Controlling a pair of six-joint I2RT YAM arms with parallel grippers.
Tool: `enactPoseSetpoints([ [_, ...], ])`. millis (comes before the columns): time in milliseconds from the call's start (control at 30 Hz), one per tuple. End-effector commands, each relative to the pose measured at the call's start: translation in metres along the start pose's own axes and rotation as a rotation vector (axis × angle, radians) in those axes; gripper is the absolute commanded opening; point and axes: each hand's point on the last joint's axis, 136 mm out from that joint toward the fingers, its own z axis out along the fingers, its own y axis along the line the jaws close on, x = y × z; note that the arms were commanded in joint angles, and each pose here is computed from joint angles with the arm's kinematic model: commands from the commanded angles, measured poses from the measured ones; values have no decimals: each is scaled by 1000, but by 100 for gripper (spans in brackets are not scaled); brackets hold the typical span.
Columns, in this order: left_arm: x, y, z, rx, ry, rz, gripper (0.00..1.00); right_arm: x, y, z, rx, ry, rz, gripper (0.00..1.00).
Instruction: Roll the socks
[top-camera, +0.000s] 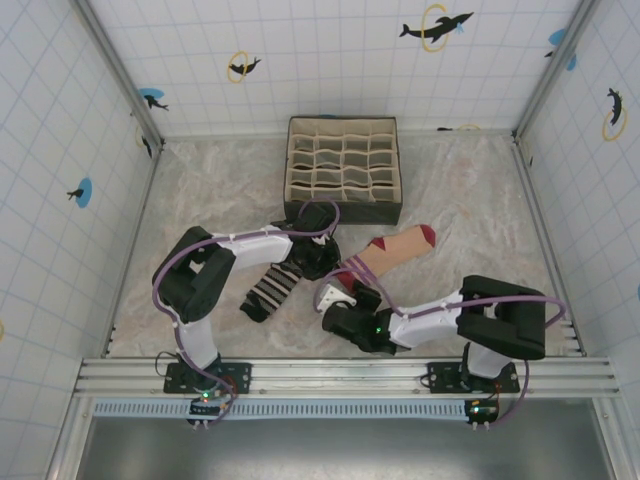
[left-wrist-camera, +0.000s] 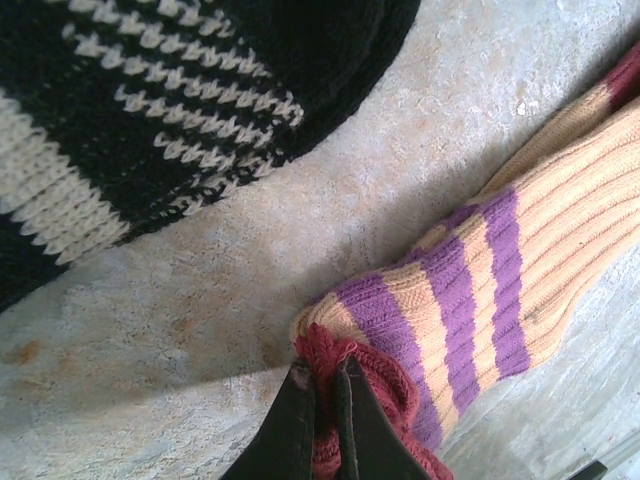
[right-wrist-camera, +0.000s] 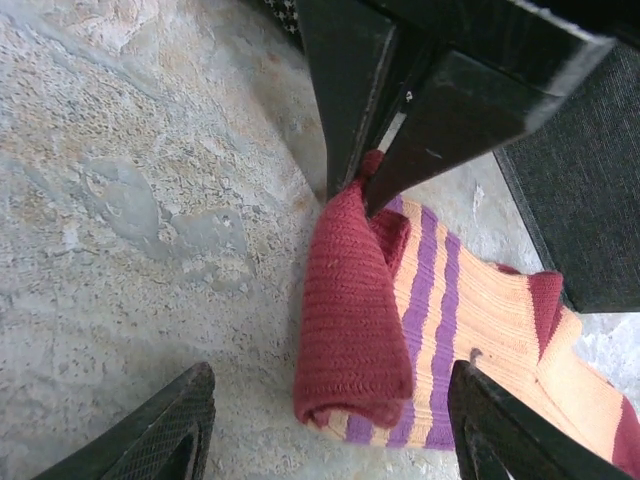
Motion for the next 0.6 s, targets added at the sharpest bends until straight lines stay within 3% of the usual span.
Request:
enactPoseSetpoints([
  [0, 5, 5, -7, -9, 22, 8, 0, -17, -4, 3, 55, -30, 13, 63],
  [133, 6, 6, -7, -9, 27, 9, 0, -8, 0, 13, 79, 7, -22, 60],
  [300, 6, 7, -10, -10, 27, 9, 0, 6, 2, 23, 92, 50, -33, 49],
  [367, 6, 7, -10, -11, 27, 11, 0, 9, 3, 25, 82, 57, -25, 33],
  [433, 6, 8, -10, -15, 27, 15, 0, 13, 6, 27, 59, 67, -7, 10],
  [467, 5, 8, -11, -17, 25, 16, 0, 16, 8, 28, 40, 78, 9, 3],
  [567, 3, 7, -14, -17, 10, 24, 0, 21, 12, 30, -13, 100, 68, 0],
])
